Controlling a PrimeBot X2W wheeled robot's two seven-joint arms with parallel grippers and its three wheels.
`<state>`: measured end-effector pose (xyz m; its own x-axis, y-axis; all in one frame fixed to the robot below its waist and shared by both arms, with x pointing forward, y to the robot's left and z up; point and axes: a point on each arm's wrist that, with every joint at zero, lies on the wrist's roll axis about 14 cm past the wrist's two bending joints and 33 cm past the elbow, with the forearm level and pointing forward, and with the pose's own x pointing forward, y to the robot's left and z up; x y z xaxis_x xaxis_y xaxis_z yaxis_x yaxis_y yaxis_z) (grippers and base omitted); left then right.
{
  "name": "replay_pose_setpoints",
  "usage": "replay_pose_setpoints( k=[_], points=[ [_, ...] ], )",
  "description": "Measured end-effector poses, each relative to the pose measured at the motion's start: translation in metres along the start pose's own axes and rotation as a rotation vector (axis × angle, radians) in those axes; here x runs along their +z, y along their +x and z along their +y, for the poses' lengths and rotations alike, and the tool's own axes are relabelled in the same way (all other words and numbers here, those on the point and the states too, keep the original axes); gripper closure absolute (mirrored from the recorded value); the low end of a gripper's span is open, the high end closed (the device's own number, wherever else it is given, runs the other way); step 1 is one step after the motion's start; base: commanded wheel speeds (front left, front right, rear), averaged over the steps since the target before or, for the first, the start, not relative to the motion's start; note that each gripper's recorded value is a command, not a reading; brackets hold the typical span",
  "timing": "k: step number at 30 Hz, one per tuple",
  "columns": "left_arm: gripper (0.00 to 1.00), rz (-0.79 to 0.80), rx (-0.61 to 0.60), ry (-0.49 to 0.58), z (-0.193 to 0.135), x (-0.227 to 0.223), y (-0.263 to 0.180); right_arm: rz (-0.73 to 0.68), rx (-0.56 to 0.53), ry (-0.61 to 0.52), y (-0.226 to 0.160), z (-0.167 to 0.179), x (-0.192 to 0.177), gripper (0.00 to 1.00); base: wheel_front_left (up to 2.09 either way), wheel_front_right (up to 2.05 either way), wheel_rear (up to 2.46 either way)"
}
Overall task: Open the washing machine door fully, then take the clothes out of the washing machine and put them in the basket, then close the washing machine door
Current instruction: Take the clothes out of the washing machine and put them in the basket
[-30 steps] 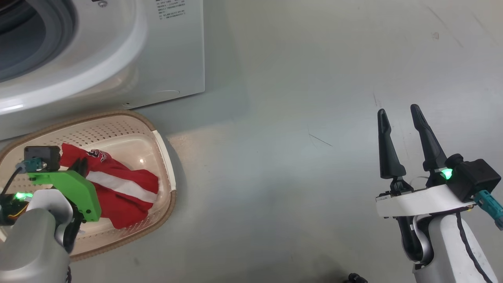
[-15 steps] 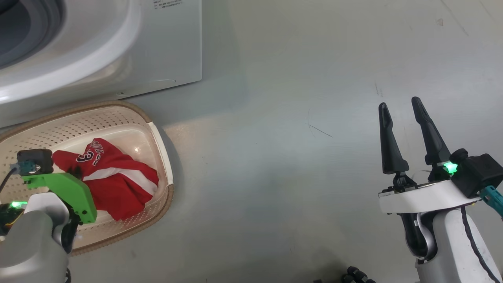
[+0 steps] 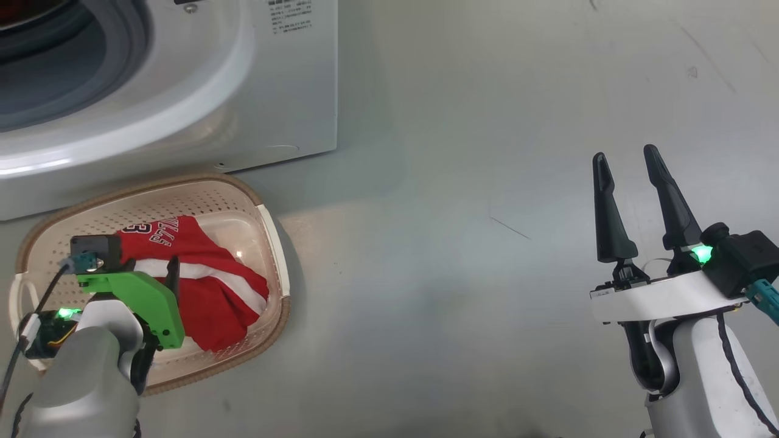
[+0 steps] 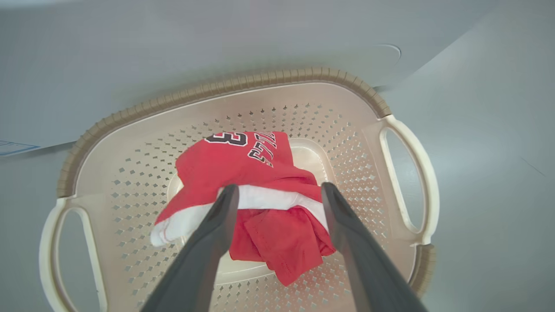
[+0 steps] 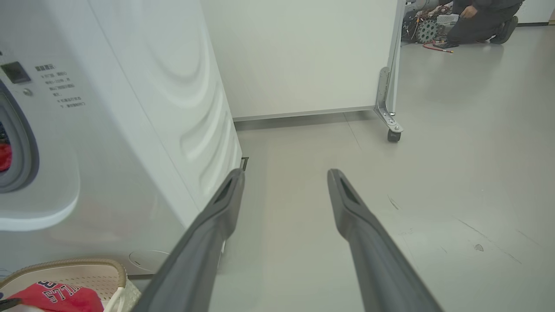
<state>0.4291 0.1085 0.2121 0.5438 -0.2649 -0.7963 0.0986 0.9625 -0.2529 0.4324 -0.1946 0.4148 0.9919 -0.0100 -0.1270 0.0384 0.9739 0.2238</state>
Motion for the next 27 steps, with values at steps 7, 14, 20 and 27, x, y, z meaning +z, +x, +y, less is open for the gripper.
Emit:
replay_pose_setpoints(
  k=[7, 14, 20, 27],
  points=[
    [0.00, -0.136, -0.012, 0.015, -0.009, 0.030, -0.022, -0.038, 0.029, 0.012, -0.001, 0.011, 0.015, 0.00, 0.00, 0.00, 0.00],
    [0.00, -0.329, -0.007, -0.008, -0.013, 0.059, -0.060, -0.091, 0.064, 0.026, -0.007, 0.024, 0.035, 0.00, 0.00, 0.00, 0.00],
    [0.00, -0.418, -0.005, -0.013, -0.015, 0.066, -0.091, -0.097, 0.093, 0.040, -0.019, 0.036, 0.040, 0.00, 0.00, 0.00, 0.00],
    [0.00, -0.537, 0.003, -0.011, -0.014, 0.081, -0.130, -0.112, 0.145, 0.050, -0.032, 0.055, 0.047, 0.00, 0.00, 0.00, 0.00]
  ],
)
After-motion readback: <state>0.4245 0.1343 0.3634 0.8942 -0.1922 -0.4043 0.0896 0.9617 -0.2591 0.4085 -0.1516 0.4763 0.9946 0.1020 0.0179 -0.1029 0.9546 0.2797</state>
